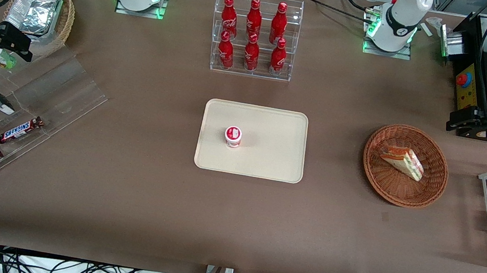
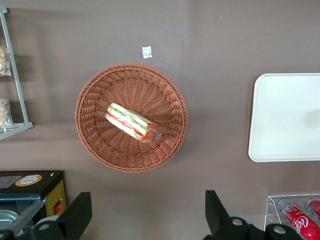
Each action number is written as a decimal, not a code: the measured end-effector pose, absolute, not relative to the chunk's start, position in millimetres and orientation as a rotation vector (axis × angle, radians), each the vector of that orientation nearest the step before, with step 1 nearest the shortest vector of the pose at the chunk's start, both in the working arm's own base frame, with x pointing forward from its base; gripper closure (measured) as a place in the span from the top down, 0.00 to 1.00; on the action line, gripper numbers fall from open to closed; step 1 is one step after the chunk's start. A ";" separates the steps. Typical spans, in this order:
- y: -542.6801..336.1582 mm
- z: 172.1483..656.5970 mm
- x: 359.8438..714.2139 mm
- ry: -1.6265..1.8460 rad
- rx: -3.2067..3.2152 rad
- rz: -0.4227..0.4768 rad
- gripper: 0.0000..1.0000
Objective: Place sandwich from basket to tray
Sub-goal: 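Move the left gripper over the wicker basket toward the wrapped sandwich, then lower the open left gripper around the sandwich and close it, then lift the sandwich out of the basket and carry it toward the tray, then lower the sandwich onto the cream tray beside the red cup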
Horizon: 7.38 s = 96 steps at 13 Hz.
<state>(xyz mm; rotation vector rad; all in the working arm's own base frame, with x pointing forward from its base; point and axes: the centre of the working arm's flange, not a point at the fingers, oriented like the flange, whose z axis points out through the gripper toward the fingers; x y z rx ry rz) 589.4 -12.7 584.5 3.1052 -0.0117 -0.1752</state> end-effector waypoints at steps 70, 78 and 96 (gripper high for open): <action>-108.2 493.7 581.5 0.178 3.107 -0.108 0.19; -253.0 485.7 541.1 -0.326 3.054 -0.144 0.19; -385.0 282.6 531.5 -0.165 3.158 -0.102 0.19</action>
